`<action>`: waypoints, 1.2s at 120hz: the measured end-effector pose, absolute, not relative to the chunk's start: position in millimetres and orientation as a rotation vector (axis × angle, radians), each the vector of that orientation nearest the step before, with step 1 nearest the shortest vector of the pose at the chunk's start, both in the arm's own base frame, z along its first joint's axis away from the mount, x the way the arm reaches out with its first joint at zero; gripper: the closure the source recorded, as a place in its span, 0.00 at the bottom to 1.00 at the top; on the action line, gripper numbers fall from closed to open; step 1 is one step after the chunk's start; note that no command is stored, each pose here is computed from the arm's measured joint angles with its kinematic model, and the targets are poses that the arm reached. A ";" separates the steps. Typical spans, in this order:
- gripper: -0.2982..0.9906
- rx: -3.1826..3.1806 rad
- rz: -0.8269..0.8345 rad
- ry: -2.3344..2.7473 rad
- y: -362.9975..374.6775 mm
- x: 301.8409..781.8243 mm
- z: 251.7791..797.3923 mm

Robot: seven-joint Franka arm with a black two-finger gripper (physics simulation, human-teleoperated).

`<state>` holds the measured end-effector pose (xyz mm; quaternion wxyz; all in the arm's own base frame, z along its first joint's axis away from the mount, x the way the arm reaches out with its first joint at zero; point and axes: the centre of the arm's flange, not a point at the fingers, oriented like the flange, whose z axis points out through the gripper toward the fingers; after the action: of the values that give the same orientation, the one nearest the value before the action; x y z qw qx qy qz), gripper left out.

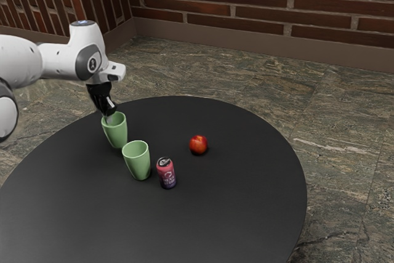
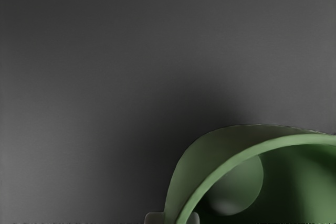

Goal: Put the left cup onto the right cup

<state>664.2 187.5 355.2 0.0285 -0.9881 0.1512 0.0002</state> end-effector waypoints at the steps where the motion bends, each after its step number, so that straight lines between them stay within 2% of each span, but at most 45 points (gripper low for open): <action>1: 0.84 -3.049 -0.001 0.467 187.3 664.1 356.1; 144: 0.84 -3.027 -0.098 0.560 133.3 634.5 463.0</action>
<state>634.5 133.3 463.0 0.0307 -0.9824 0.1816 -0.0319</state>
